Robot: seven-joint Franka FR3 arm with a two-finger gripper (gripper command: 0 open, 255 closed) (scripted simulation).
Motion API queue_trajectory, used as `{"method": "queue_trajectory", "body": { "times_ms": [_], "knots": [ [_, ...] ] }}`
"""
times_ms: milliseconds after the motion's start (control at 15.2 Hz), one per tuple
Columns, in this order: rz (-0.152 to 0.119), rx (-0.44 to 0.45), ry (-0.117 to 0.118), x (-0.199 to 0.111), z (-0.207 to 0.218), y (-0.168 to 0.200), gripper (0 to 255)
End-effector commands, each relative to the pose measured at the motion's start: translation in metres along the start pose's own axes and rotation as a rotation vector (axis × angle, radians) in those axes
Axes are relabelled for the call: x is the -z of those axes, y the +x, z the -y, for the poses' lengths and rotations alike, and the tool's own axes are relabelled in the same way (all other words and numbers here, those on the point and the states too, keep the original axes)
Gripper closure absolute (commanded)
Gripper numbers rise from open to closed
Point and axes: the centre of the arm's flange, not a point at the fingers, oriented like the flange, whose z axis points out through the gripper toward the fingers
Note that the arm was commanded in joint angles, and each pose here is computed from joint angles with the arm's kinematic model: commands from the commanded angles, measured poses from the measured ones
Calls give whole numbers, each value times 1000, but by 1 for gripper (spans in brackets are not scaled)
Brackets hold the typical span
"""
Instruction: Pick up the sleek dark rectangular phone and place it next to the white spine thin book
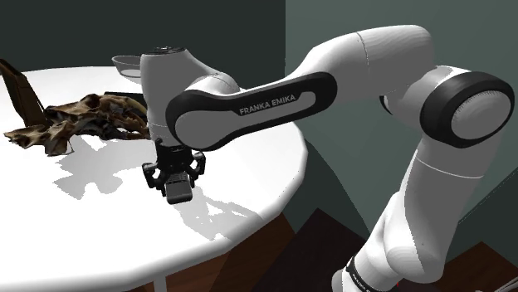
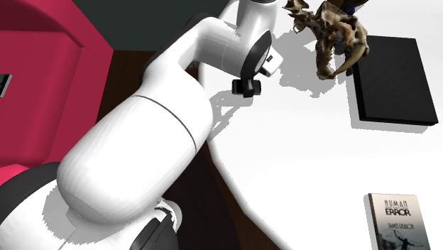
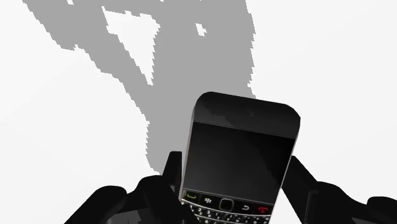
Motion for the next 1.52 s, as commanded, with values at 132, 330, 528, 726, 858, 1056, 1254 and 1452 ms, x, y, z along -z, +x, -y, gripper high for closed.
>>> {"method": "queue_trajectory", "body": {
  "times_ms": [132, 330, 528, 726, 858, 1056, 1254, 1452],
  "knots": [
    [0, 0, 0, 21, -2, 0, 255],
    [0, 0, 0, 37, -3, 1, 255],
    [0, 0, 0, 53, -4, 1, 255],
    [0, 0, 0, 64, -5, 1, 255],
    [0, 0, 0, 62, -28, 14, 255],
    [0, 0, 0, 60, -62, 33, 255],
    [0, 0, 0, 58, -97, 52, 255],
    [0, 0, 0, 55, -132, 71, 255]
  ]
}}
